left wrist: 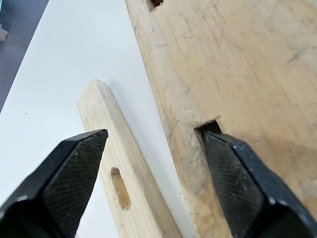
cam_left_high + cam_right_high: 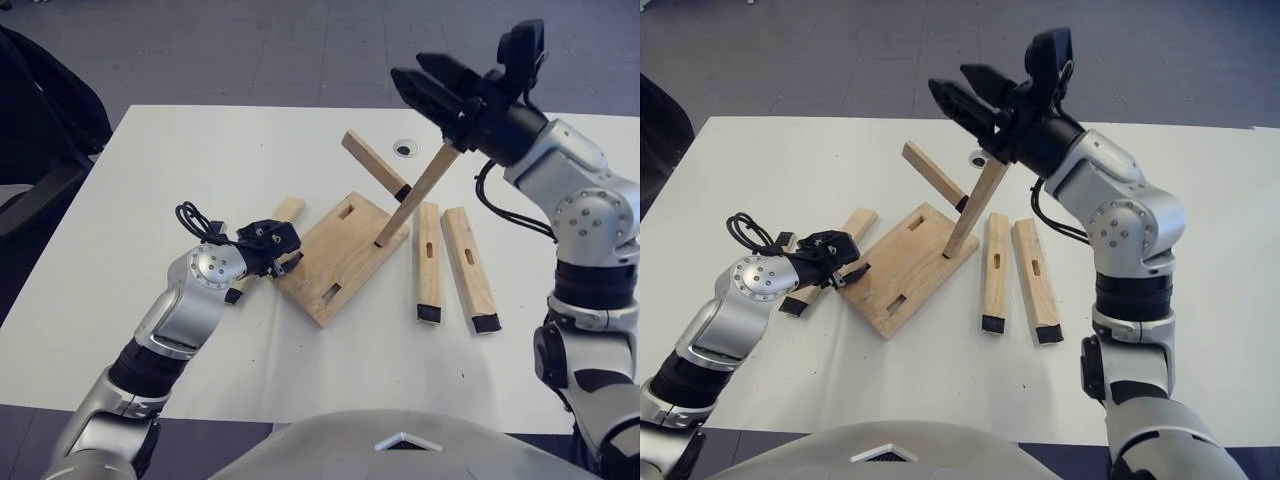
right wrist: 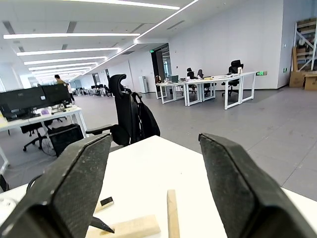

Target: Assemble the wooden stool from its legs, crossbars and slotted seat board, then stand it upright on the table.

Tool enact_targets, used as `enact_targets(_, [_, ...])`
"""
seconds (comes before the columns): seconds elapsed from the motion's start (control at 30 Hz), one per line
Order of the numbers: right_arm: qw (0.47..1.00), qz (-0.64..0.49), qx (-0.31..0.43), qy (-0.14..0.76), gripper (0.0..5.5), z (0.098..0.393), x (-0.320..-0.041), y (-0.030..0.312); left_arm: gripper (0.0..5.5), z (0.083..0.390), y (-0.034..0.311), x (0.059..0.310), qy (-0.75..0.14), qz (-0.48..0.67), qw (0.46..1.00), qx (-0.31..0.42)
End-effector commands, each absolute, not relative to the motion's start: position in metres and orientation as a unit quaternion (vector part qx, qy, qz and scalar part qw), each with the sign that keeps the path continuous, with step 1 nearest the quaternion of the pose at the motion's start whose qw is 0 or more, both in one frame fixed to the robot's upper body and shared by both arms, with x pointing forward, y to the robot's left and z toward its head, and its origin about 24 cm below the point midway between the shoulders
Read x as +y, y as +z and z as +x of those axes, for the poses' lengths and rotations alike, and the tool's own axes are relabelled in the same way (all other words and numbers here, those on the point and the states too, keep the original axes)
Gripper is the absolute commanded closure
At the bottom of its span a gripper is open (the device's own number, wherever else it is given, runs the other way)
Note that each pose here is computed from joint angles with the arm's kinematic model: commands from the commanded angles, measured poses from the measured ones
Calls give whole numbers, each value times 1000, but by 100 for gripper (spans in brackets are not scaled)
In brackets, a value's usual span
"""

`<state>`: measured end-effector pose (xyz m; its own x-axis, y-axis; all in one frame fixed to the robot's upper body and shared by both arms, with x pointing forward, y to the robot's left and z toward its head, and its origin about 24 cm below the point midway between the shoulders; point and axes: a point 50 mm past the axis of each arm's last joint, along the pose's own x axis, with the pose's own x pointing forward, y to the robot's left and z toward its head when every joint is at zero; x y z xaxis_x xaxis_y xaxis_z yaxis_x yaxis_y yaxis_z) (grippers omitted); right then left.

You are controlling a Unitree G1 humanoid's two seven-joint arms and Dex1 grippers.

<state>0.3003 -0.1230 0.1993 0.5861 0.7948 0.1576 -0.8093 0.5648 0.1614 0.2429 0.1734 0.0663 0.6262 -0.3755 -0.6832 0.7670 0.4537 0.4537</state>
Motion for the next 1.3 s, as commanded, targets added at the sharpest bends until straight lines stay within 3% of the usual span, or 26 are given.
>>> enact_targets(0.03, [896,148,96,408,228,314,-123,153,194,223,35,174,-380,351,791,327])
enact_targets(0.13, [896,167,-7,411,228,321,-129,215,194,224,35,173,-381,350,792,325])
enact_targets(0.3, [865,207,-188,417,228,303,-145,304,194,232,32,169,-352,337,806,335])
enact_targets(0.4, [873,209,-226,378,228,302,-163,324,194,249,29,163,-281,315,838,346])
enact_targets(0.5, [902,206,-198,325,228,311,-180,307,194,262,25,156,-225,284,860,359])
enact_targets(0.7, [958,167,-52,228,228,306,-201,211,194,273,23,134,-156,208,888,380])
enact_targets(0.8, [980,120,20,155,228,285,-213,157,194,275,33,120,-152,172,900,370])
enact_targets(1.0, [988,49,77,125,228,234,-201,108,194,282,69,114,-132,133,930,317])
enact_targets(1.13, [986,-12,119,112,232,199,-201,77,134,278,91,123,-130,170,939,269])
enact_targets(1.2, [986,-30,132,100,197,187,-206,68,102,274,92,127,-135,185,937,264])
enact_targets(1.3, [982,-45,152,99,149,168,-207,57,100,269,95,133,-134,183,941,249])
